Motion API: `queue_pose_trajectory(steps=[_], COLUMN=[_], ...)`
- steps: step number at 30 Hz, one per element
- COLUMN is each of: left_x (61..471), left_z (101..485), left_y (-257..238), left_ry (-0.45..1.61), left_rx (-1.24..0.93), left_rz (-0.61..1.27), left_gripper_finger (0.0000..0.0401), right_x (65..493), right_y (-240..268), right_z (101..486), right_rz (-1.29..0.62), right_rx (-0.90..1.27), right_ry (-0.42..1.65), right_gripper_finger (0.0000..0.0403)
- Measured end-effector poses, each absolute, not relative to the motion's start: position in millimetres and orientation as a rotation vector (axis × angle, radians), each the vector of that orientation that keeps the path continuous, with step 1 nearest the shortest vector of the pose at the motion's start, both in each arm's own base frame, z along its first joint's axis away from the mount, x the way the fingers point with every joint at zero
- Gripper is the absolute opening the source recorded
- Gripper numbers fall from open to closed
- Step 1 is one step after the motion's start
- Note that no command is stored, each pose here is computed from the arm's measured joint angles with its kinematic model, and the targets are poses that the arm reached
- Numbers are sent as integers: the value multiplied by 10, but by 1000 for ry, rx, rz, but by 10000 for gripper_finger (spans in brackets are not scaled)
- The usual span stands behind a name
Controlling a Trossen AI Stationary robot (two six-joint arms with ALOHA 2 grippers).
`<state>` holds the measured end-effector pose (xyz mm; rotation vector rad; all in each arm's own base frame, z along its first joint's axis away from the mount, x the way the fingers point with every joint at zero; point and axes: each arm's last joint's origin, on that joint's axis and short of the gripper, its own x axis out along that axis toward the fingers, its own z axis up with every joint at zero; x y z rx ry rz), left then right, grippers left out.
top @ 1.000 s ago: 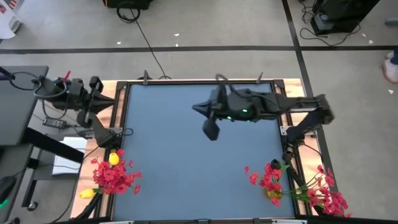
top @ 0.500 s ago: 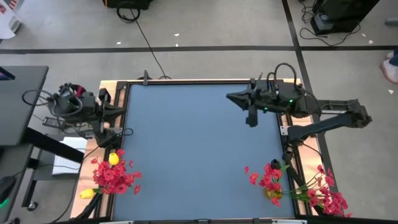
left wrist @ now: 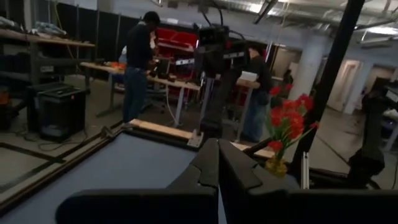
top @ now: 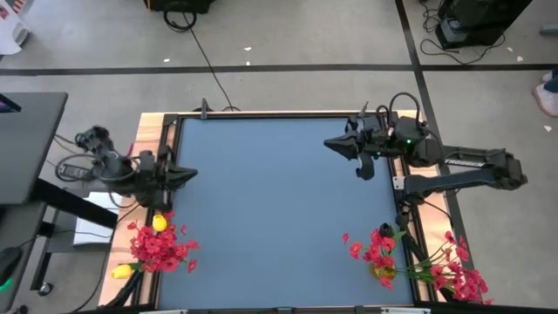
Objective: Sort flowers into vase by color
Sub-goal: Return to Home Position
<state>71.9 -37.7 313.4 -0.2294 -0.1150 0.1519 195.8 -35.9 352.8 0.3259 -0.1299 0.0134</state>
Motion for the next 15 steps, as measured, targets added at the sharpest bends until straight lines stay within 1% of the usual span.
queue_pose_trajectory(steps=[7, 13, 15], left_x=[940, 1003, 984], left_z=[2990, 2901, 2905], left_y=[-316, -179, -151], left_ry=[-68, 17, 9], left_rx=[-200, -161, -174], left_rz=[172, 193, 197], left_gripper_finger=[5, 4, 4], right_x=[1935, 1797, 1729], right_y=[-449, -463, -450], right_z=[3478, 3358, 3268], right_rz=[35, 29, 25], right_rx=[359, 367, 387], right_ry=[-111, -96, -99], right_gripper_finger=[5, 5, 5])
